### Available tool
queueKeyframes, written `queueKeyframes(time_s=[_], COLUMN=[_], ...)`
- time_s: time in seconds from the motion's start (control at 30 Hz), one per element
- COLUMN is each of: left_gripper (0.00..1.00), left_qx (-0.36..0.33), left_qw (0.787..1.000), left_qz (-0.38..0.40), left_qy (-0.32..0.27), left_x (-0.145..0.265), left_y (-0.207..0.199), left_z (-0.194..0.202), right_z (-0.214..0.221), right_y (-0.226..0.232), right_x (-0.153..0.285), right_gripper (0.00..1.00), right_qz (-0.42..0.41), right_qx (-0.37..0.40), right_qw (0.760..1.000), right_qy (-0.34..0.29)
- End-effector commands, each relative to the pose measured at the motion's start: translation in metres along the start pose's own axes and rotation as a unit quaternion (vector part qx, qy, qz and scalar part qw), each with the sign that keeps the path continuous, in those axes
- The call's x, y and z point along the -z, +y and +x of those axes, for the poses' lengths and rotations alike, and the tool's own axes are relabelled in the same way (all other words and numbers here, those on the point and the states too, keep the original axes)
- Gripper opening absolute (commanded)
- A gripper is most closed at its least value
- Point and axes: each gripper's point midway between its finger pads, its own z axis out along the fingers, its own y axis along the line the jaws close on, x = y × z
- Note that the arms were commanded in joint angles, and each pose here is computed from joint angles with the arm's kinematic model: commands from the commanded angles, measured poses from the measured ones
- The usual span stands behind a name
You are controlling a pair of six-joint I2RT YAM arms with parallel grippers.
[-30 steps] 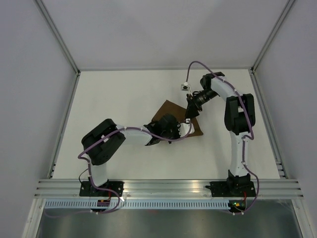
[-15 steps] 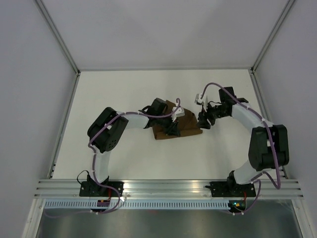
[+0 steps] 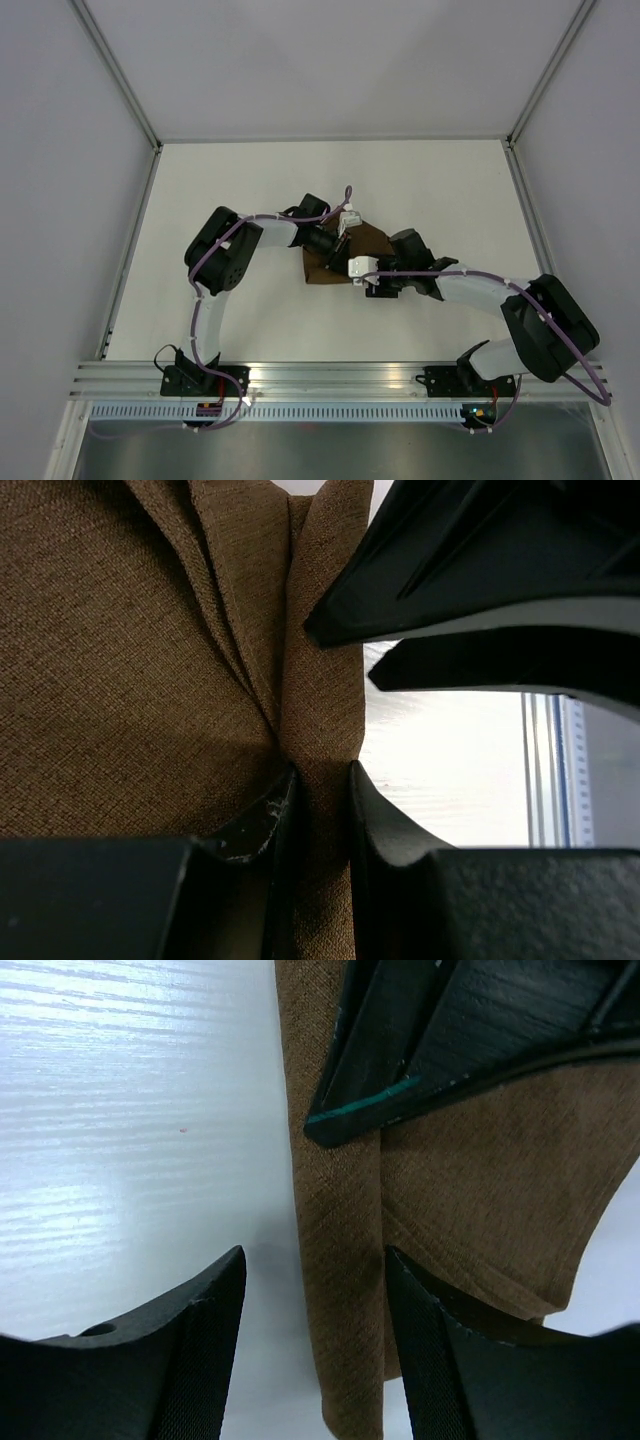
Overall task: Fold the napkin, place the utensils inside, and roll it up
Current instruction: Roll the napkin with the utensil
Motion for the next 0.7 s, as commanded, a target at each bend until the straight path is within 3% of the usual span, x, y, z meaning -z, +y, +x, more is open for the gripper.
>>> queueKeyframes(time_s=[0.0,0.13,0.23,0.3,0.5,0.67], left_gripper=[0.02,0.02,0.02,0.09,0.39,0.44], left_qx=[0.103,0.1,0.086,0.076,0.031,0.004], left_qw=[0.992,0.992,0.994,0.995,0.995,0.99], left_qz=[-0.016,-0.016,-0.023,-0.032,-0.093,-0.14], left_qy=[0.071,0.069,0.065,0.064,0.025,-0.015], left_x=[-0.004,-0.003,0.0,0.002,0.018,0.039], left_y=[0.007,0.007,0.006,0.006,0.005,-0.002], left_z=[0.066,0.064,0.057,0.051,0.008,-0.031], right_z=[-0.01,-0.003,0.005,0.01,0.011,0.006], right_y=[-0.022,-0.014,-0.008,-0.001,0.019,0.026], right_x=[-0.008,-0.018,-0.023,-0.025,-0.021,-0.017], right_gripper=[0.64,0.59,0.4,0.28,0.21,0.18], right_qz=[0.064,0.057,0.046,0.022,-0.074,-0.127], right_qx=[0.073,0.092,0.097,0.091,0.032,-0.008], right_qw=[0.995,0.994,0.993,0.993,0.99,0.982], right_qy=[0.004,0.024,0.05,0.071,0.115,0.137])
